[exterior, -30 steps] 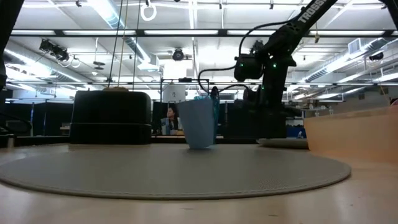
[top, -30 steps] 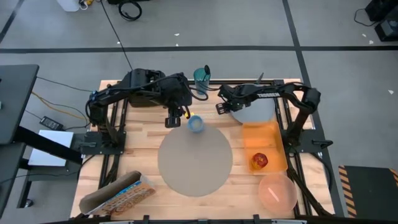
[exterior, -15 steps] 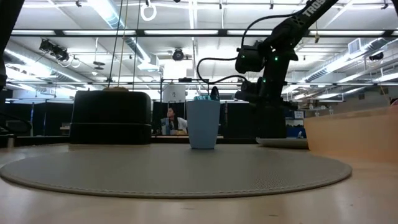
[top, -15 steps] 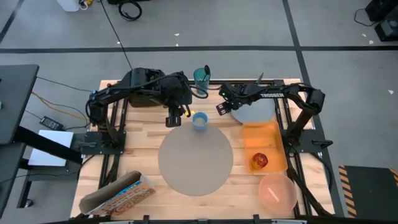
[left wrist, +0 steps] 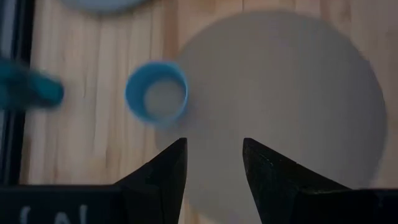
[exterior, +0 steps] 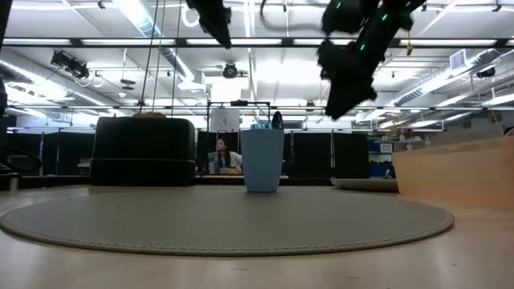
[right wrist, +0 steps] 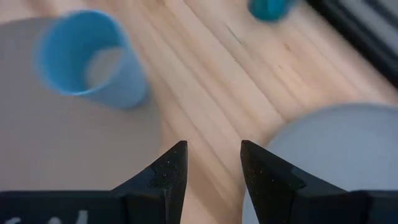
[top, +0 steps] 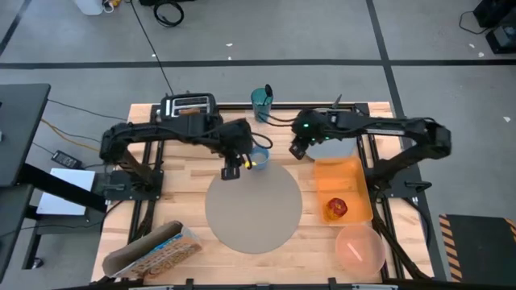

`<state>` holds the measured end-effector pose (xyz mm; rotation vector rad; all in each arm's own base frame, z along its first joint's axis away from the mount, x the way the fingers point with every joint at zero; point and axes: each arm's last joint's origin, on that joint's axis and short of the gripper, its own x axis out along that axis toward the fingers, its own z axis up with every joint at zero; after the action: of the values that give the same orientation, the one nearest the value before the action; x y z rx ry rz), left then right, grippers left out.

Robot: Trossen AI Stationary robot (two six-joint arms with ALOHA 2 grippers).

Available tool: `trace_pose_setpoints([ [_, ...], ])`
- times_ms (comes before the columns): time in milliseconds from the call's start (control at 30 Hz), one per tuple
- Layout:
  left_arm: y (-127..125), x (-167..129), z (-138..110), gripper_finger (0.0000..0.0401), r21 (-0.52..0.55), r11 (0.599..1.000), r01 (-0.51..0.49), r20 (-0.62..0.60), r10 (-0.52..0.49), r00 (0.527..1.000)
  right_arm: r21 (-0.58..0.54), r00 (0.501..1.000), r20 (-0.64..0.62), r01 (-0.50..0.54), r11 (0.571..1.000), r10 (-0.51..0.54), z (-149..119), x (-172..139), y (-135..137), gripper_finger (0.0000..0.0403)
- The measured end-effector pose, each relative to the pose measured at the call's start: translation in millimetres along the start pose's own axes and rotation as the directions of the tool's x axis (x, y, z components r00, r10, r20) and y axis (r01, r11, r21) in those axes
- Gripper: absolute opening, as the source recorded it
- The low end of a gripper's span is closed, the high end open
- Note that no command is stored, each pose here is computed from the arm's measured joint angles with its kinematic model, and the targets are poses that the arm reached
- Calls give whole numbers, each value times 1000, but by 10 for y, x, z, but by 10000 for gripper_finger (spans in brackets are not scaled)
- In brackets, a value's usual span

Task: Arrange a breakfast setting
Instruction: Put the light blue cup on the top right of the brown table mat

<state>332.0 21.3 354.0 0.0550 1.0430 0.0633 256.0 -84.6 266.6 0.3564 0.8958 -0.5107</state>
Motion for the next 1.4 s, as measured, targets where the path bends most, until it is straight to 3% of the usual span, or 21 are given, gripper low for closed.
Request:
trace_pose_setpoints([
  [167, -40, 410, -119, 164, 61, 998, -10, 106, 4, 994, -125, 986, 126, -95, 988, 111, -43, -439, 120, 157],
  [367, 39, 985, -124, 164, 30, 999, -17, 46, 15, 999, -139, 964, 207, -139, 980, 166, -114, -753, 144, 156],
  [533, 88, 1190, -59, 164, 38, 999, -16, 80, 13, 997, -132, 963, 211, -144, 981, 169, -145, -819, 129, 156],
  [1000, 109, 1598, -143, 159, 33, 999, -8, 3, 7, 1000, -127, 968, 183, -148, 981, 170, -162, -783, 160, 156],
  [1133, 97, 1644, -168, 123, 35, 999, -4, -22, 5, 1000, -130, 968, 182, -153, 980, 175, -178, -806, 166, 156],
  [1333, 131, 1640, -152, 24, 29, 999, -28, -7, 28, 1000, -135, 967, 181, -157, 978, 180, -194, -831, 169, 156],
  [1400, 137, 1639, -152, 16, 35, 999, -30, -6, 30, 1000, -136, 970, 169, -154, 979, 176, -212, -842, 158, 156],
])
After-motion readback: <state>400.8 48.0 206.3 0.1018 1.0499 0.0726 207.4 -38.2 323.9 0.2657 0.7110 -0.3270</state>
